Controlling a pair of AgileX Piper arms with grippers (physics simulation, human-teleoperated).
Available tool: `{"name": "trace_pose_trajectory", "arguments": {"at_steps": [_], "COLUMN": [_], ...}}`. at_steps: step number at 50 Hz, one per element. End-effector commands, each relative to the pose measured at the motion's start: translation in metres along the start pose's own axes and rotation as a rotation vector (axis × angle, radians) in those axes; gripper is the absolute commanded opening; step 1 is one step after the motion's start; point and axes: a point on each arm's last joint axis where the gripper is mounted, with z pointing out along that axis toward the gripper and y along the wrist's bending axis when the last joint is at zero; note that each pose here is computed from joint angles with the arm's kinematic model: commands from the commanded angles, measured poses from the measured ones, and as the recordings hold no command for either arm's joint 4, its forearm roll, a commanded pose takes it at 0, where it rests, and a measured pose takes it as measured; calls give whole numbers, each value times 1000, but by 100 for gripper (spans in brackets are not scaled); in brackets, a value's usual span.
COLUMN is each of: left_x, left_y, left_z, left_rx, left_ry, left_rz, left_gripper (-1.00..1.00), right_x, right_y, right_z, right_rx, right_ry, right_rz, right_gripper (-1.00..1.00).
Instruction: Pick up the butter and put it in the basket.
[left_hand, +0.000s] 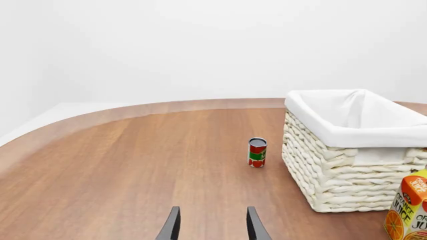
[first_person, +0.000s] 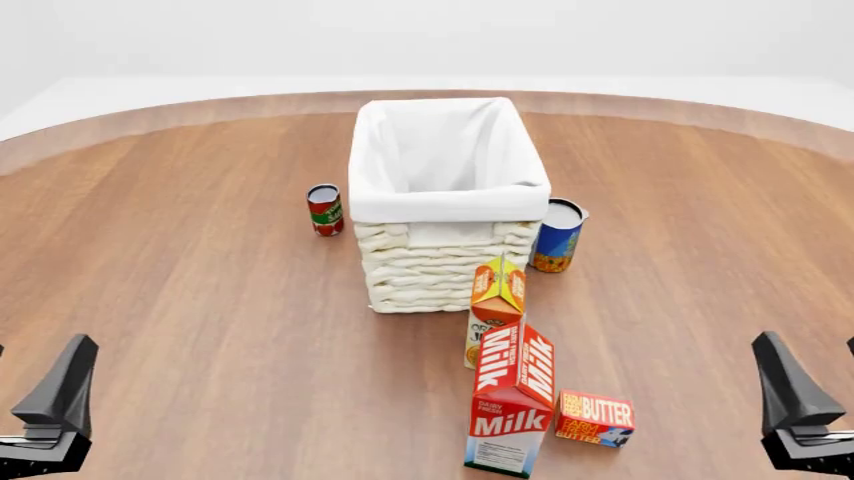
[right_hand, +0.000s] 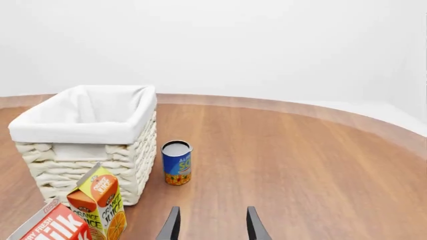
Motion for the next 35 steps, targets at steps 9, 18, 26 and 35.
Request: {"name": "trace_pose_trajectory", "arguments": {"at_steps": [9,18,26,35], "left_x": [0,0,0,0], "left_y": [0,0,0,0], "left_z": [0,0,0,0], "left_rx": [0,0,0,0], "left_ry": [0,0,0,0], "left_rz": [0,0,0,0], "left_gripper": [100,100,100,100], "right_x": [-9,-25,-41,-58], "right_y": [4,16,33,59], "right_z": [14,41,60,69], "right_rx": [-65,-178,-321,-549], "right_ry": [33,163,224,291], "right_rz": [18,-75,-223,-496], "right_gripper": [100,100,100,100]}}
